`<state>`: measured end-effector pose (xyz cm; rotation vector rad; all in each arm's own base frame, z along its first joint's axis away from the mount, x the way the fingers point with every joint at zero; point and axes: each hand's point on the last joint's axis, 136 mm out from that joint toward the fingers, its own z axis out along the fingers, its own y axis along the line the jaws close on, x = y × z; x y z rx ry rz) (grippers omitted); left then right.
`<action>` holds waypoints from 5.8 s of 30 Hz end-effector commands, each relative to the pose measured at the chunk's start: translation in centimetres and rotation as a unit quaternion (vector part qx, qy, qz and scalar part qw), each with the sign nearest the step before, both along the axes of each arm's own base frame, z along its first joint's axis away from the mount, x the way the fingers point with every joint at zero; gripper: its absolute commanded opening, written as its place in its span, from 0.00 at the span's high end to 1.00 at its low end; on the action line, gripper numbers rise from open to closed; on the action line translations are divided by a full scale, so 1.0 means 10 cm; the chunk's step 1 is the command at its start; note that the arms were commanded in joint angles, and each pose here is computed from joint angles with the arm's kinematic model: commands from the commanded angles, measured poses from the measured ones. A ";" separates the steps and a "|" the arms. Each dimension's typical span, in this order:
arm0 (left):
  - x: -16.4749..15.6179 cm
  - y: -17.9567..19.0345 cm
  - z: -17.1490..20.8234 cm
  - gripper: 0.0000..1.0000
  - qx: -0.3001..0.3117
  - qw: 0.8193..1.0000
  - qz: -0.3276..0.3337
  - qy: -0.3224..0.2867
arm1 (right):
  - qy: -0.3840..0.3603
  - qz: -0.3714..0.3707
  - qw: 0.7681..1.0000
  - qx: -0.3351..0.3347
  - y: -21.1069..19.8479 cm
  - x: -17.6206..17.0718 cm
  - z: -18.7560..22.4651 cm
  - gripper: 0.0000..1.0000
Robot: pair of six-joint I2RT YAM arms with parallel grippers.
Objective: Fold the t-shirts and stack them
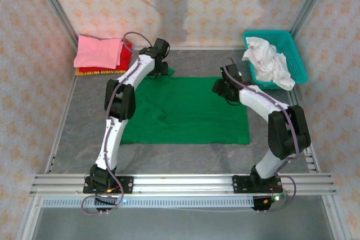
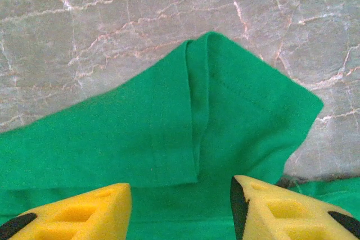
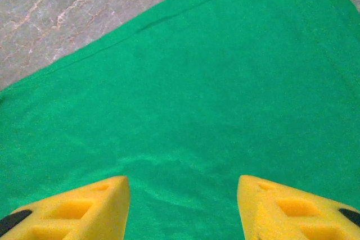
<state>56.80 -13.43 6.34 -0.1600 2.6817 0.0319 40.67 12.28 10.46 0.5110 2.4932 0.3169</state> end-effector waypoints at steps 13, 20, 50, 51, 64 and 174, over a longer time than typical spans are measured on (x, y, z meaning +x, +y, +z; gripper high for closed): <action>0.04 0.07 -0.30 0.52 0.034 0.999 -0.016 0.034 | -0.008 -0.006 1.000 -0.018 -0.12 -0.08 0.06 0.46; 0.03 0.14 -0.37 0.77 0.039 0.998 -0.006 0.041 | -0.005 -0.006 1.000 -0.018 -0.13 -0.11 0.02 0.46; 0.17 0.29 0.40 1.00 0.050 0.998 -0.002 -0.030 | -0.001 -0.012 1.000 -0.027 -0.19 -0.04 0.02 0.46; 0.18 0.28 0.47 1.00 0.047 0.998 -0.004 -0.036 | -0.001 -0.013 1.000 -0.027 -0.19 -0.03 0.02 0.46; -0.13 0.29 1.28 1.00 0.053 0.993 -0.040 -0.096 | -0.007 -0.019 1.000 -0.010 -0.22 0.23 0.16 0.45; -0.25 1.09 1.32 1.00 0.192 0.969 0.022 -0.155 | 0.122 -0.090 0.979 -0.134 -0.85 1.50 -0.60 0.96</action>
